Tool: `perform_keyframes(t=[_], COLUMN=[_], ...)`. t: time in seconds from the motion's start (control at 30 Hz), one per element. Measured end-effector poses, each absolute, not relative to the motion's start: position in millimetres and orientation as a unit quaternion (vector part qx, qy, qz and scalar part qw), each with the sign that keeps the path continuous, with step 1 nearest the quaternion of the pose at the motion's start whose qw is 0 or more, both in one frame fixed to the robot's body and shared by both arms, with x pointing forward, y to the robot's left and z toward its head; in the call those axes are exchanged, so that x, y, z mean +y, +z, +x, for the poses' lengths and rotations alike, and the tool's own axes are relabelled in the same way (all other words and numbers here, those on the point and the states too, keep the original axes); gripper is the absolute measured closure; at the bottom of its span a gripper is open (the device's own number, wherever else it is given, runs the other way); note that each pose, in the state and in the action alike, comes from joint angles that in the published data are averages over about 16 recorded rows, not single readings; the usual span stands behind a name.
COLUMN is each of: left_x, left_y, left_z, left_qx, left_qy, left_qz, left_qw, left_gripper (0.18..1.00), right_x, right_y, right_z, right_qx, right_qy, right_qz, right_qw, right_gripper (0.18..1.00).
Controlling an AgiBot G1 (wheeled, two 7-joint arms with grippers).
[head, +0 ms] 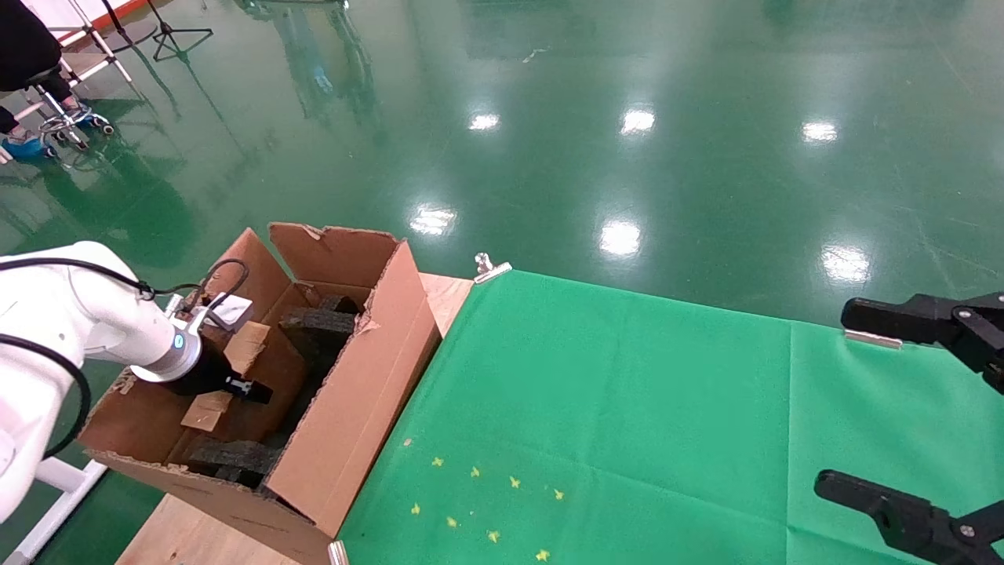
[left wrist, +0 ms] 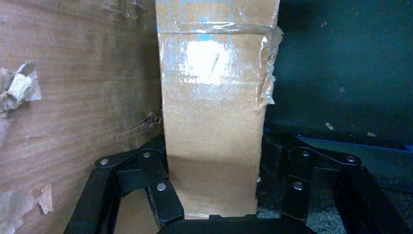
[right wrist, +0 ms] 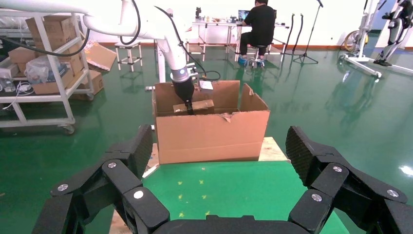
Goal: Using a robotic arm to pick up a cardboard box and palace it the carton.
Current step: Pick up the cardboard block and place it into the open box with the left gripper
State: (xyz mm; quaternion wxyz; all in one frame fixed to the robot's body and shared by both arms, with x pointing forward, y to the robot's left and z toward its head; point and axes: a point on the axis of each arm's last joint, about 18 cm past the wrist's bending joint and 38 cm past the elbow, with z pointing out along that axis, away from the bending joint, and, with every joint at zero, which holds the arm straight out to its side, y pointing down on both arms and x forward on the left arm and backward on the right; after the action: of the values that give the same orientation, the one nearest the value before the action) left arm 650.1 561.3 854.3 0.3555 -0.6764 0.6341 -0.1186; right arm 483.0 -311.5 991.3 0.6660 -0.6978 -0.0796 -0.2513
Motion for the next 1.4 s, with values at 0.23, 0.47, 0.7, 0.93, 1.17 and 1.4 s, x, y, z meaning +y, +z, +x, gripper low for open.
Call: perform_keyframes(t=[0.23, 0.47, 0.7, 0.93, 1.17, 1.4], left_x=[561, 561, 560, 559, 553, 532], left_y=[861, 873, 889, 909, 943, 988], left_z=[650, 651, 653, 654, 656, 652], left_qx=[0.637, 0.637, 0.634, 0.627, 0.615, 0.604], left_qy=[-0.119, -0.12, -0.126, -0.137, -0.18, -0.298], left_qz=[-0.673, -0.67, -0.668, -0.666, -0.665, -0.651], left_qw=[0.357, 0.362, 0.37, 0.379, 0.383, 0.351], left_gripper=[0.862, 0.749, 0.58, 0.413, 0.291, 0.216], right_x=[-311, -311, -311, -311, -311, -311], right_y=[991, 991, 991, 991, 991, 991], right_z=[483, 483, 483, 483, 483, 483], right_qx=[-0.08, -0.08, -0.08, -0.08, -0.08, -0.08], right_qy=[-0.251, -0.251, -0.251, -0.251, -0.251, -0.251], right_qz=[-0.698, -0.698, -0.698, -0.698, -0.698, -0.698], right_qw=[0.666, 0.666, 0.666, 0.666, 0.666, 0.666], right_gripper=[0.178, 0.178, 0.178, 0.178, 0.178, 0.178])
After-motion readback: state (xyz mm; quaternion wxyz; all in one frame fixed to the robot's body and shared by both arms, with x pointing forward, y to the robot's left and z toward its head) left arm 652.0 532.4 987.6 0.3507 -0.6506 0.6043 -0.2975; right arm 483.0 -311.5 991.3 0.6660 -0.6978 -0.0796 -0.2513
